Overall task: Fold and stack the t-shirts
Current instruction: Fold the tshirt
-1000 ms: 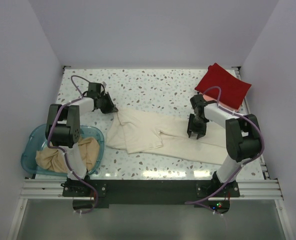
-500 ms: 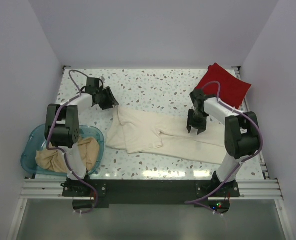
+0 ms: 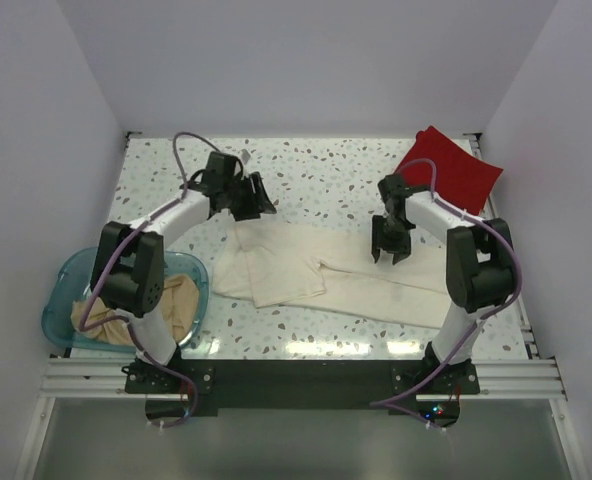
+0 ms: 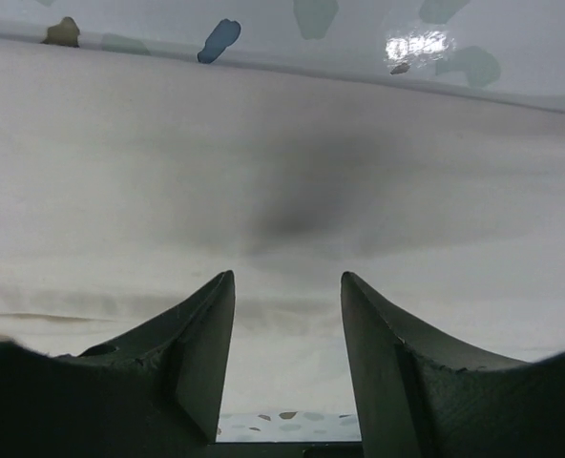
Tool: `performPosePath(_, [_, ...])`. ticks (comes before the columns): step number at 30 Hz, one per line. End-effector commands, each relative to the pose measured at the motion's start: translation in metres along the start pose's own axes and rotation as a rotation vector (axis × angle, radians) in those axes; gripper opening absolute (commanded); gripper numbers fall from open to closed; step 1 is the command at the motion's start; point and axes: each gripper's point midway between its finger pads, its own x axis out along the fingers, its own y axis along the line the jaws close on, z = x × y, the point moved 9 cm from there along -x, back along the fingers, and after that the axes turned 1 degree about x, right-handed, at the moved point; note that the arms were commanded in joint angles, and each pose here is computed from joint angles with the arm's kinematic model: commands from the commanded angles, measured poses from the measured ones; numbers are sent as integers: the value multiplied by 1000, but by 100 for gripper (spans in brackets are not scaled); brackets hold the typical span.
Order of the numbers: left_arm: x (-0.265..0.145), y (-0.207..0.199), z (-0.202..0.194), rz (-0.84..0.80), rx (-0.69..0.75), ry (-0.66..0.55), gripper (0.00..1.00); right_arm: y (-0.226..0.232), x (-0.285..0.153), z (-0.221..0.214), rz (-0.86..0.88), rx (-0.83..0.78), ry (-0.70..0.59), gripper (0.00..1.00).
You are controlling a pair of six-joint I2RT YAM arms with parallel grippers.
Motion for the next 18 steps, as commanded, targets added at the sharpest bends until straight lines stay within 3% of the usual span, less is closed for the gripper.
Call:
performPosePath(1, [23, -12, -34, -73, -49, 160, 58, 2, 19, -1, 28, -10, 21, 52])
performPosePath(9, [55, 17, -77, -100, -116, 373, 58, 4, 38, -8, 49, 2, 65, 52])
performPosePath(18, [80, 58, -56, 57, -75, 361, 58, 4, 41, -19, 51, 25, 118, 52])
